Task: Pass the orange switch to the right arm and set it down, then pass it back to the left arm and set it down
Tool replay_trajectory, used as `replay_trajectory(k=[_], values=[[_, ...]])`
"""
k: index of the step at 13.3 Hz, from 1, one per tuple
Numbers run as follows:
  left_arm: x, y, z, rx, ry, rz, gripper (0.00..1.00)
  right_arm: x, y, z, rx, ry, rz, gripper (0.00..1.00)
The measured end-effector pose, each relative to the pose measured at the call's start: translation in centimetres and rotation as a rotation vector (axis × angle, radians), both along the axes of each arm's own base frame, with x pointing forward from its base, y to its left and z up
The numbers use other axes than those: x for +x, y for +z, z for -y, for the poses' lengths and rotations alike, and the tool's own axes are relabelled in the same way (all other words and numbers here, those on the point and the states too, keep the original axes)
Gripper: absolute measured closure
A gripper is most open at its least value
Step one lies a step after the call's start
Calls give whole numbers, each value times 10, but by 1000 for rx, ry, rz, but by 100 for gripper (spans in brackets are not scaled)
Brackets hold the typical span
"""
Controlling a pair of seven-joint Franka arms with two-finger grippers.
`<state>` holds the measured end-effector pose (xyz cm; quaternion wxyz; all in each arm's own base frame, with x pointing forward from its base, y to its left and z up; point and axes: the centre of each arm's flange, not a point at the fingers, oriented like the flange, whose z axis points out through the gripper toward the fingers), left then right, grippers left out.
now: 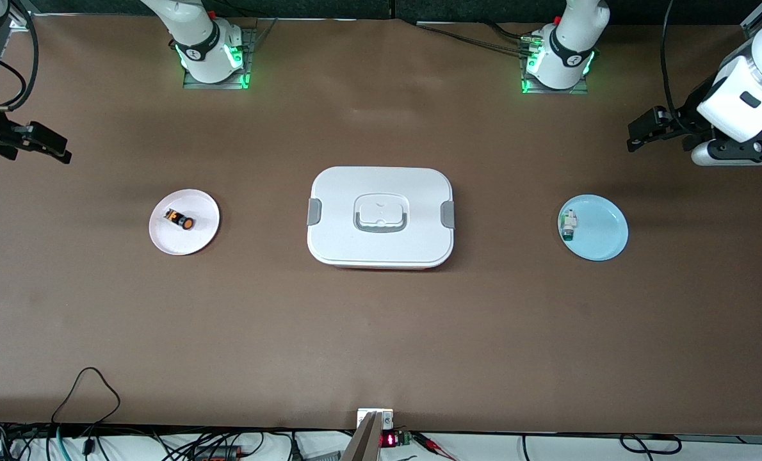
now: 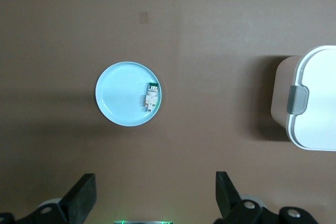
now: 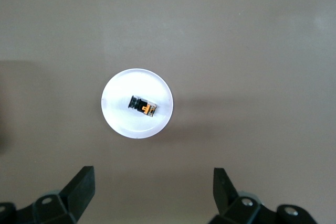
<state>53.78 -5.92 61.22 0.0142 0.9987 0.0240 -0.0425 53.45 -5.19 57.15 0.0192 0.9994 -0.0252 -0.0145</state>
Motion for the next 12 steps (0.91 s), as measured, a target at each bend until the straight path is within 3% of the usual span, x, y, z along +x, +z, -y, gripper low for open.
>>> replay_trajectory(k=[12], values=[[1,-1,-1,0,2,-1,0,-2,23,-7,-1,-6,37,0]])
